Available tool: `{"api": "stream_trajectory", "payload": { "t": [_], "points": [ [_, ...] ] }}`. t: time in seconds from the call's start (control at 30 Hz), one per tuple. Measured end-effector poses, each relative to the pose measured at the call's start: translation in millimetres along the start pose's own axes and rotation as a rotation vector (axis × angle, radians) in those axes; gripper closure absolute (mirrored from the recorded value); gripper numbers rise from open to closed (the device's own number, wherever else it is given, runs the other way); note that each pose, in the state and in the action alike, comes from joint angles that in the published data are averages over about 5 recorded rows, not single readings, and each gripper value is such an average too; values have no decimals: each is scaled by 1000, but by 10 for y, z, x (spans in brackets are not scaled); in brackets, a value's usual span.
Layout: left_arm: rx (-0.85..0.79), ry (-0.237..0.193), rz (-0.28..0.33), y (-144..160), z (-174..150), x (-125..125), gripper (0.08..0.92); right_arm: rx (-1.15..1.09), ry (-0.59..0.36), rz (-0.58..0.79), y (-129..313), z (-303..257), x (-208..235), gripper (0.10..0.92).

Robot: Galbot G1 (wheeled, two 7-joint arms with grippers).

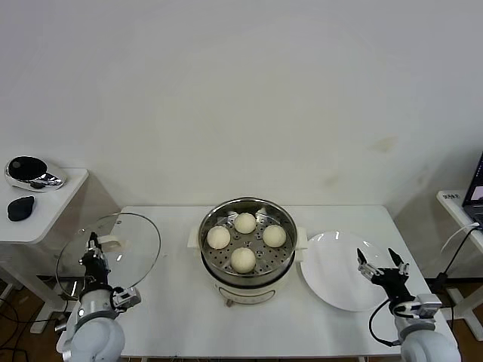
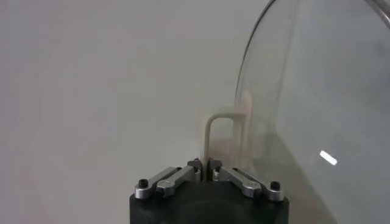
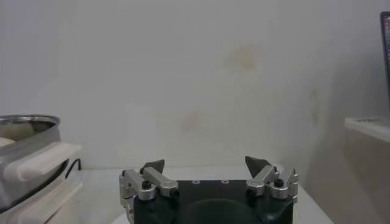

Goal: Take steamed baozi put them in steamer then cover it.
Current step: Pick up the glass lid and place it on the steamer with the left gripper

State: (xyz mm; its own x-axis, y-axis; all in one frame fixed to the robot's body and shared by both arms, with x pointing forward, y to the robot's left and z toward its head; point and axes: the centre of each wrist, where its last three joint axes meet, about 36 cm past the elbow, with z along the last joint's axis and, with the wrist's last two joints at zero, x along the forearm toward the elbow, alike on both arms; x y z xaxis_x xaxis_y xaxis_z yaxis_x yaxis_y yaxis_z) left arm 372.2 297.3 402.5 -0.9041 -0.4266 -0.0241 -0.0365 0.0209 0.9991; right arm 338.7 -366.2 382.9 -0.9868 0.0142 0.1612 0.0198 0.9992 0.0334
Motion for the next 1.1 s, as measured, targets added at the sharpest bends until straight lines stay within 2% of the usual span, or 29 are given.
{"api": "stream_trajectory", "payload": {
  "t": [0.23,0.43,0.67,1.1],
  "points": [
    [21,24,-9,232,-380,21,859,8,9,-2,63,41,14,200],
    [47,8,-1,362,-791,37,859,16,16,3,92,81,31,199],
    [73,-41,0,479,-1277,39,859,22,24,6,129,132,22,200],
    [86,-190,-8,613,-2112,107,859,32,34,19,103,181,-4,199]
  ]
}}
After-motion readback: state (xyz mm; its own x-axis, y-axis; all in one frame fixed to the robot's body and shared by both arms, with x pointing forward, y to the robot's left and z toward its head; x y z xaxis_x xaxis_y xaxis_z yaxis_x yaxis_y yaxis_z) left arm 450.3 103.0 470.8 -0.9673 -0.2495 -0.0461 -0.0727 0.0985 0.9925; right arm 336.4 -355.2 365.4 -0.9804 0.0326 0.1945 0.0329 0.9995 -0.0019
